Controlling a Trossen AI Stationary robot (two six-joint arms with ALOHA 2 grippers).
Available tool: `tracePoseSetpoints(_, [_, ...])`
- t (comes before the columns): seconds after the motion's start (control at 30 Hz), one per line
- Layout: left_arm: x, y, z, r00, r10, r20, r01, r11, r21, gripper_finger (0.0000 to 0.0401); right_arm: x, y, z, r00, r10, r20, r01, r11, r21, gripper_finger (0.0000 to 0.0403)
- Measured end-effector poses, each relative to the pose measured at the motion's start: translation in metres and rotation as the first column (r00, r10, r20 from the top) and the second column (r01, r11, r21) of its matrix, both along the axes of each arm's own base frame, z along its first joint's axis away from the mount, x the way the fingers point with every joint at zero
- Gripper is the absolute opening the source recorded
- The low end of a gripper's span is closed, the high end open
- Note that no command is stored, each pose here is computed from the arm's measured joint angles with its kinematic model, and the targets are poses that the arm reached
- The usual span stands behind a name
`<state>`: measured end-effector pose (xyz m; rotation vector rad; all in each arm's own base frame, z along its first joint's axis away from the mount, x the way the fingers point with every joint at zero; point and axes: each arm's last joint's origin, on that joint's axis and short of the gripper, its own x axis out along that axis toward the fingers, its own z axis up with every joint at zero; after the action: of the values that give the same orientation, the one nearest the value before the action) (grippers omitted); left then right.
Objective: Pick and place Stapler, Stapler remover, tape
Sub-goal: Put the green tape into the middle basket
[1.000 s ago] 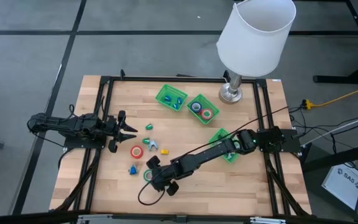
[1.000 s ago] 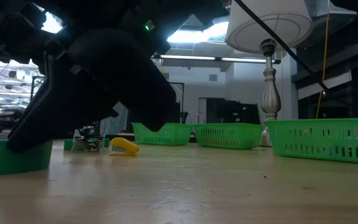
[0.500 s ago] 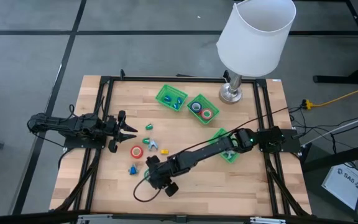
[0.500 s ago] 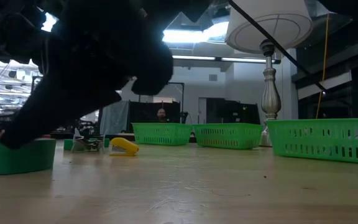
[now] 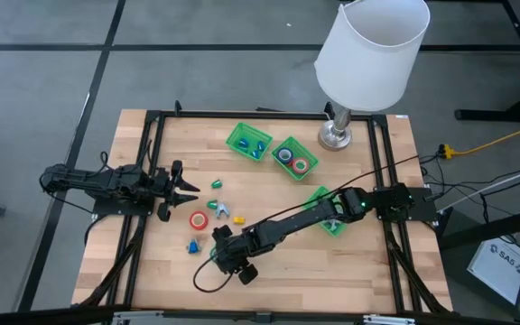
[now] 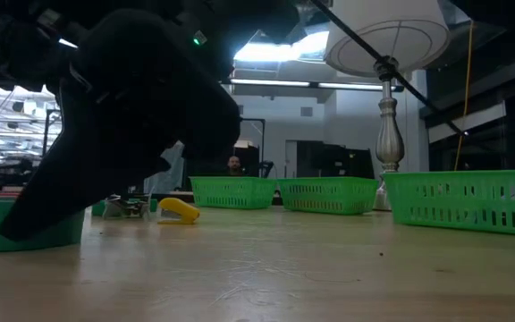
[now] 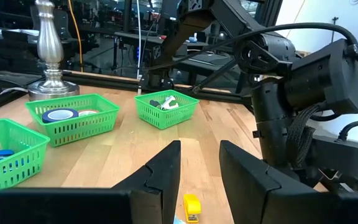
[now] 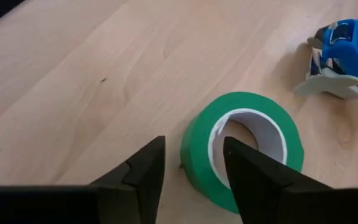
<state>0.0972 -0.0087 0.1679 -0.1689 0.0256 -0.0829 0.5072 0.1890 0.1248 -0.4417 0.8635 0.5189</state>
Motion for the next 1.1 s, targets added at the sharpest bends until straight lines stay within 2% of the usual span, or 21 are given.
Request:
tracePoseSetpoints(0.23, [0.000,0.000,0.000,1.000,0.000,0.000,0.000,1.000,0.000,0.0107,0.001,-0.005,0.000,1.000,-0.020,-0.016,0.020,1.000,0.002,0.0088])
tracePoseSetpoints(0.37, [0.000,0.000,0.000,1.000,0.000,0.000,0.000,1.000,0.000,0.0107,0.003,-0.013,0.001,0.998,-0.040,-0.038,0.041,0.998,0.042,0.0043])
tracePoseSetpoints(0.47, [0.000,0.000,0.000,1.000,0.000,0.001,0.000,1.000,0.000,0.0107,0.007,-0.024,0.005,0.997,-0.047,-0.064,0.051,0.996,0.066,0.0041])
tracePoseSetpoints(0.67, [0.000,0.000,0.000,1.000,0.000,0.000,0.000,1.000,0.000,0.0107,0.016,-0.060,0.007,0.983,-0.157,-0.098,0.165,0.983,0.083,0.0057])
tracePoseSetpoints(0.77, [0.000,0.000,0.000,1.000,0.000,0.000,0.000,1.000,0.000,0.0107,0.018,-0.077,0.009,0.973,-0.190,-0.133,0.207,0.970,0.125,0.0059])
tracePoseSetpoints(0.93, [0.000,0.000,0.000,1.000,0.000,0.001,0.000,1.000,0.000,0.0107,0.017,-0.103,0.021,0.940,-0.288,-0.184,0.316,0.937,0.147,0.0042])
tracePoseSetpoints(1.1, [0.000,0.000,0.000,1.000,0.000,0.001,0.000,1.000,0.000,0.0107,0.013,-0.126,0.036,0.895,-0.377,-0.236,0.418,0.896,0.153,0.0052])
